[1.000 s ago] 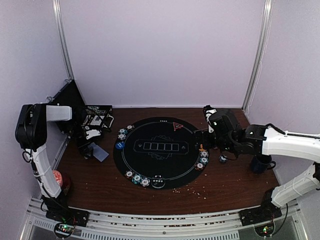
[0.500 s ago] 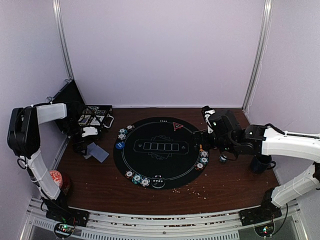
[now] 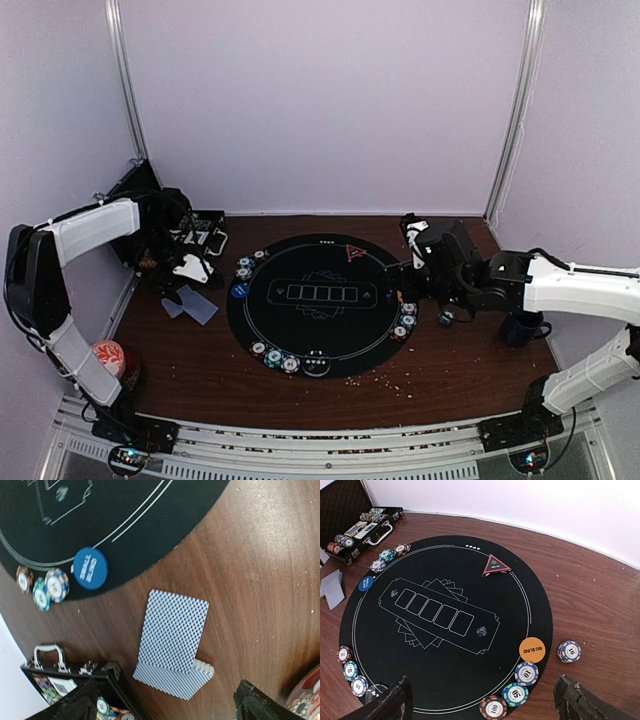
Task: Distribute texas hold em gaming equipment
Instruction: Pick up the poker card from the center of the board.
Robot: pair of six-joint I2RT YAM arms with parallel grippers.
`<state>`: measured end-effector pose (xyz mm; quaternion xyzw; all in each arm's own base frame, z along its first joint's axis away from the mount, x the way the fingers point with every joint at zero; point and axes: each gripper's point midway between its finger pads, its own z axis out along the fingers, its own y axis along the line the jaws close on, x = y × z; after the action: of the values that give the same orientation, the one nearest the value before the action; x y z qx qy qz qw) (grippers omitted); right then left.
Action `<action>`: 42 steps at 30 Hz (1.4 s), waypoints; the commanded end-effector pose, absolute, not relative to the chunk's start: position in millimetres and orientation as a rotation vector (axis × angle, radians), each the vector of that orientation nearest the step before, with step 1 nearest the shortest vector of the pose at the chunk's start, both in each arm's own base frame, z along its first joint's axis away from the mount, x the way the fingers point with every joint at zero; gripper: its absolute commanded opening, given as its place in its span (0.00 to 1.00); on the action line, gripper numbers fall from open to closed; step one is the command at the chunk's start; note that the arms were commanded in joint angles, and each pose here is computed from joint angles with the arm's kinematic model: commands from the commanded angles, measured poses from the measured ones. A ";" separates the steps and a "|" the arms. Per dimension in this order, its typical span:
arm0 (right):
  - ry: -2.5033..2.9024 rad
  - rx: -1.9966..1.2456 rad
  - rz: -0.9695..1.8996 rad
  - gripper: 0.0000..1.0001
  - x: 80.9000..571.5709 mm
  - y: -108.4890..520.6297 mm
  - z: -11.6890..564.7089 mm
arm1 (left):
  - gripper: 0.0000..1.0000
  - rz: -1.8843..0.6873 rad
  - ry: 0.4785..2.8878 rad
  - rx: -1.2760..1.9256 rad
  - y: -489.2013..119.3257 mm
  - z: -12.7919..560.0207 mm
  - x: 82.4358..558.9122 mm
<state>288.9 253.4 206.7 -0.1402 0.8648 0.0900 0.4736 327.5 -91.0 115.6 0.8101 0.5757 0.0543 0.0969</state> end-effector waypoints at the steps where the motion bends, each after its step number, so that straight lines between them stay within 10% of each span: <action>1: 2.084 -0.341 0.241 1.00 286.1 253.5 213.7 | 0.98 0.146 1.611 2.549 -96.2 96.8 312.4; 42: 2.086 -0.372 0.234 1.00 281.6 260.3 211.3 | 0.98 0.343 1.731 2.529 -85.5 17.5 334.3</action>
<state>281.6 260.8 206.3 -0.1526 0.8619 0.0969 0.4738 330.9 -88.6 24.6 0.8250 0.5542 0.1021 0.0418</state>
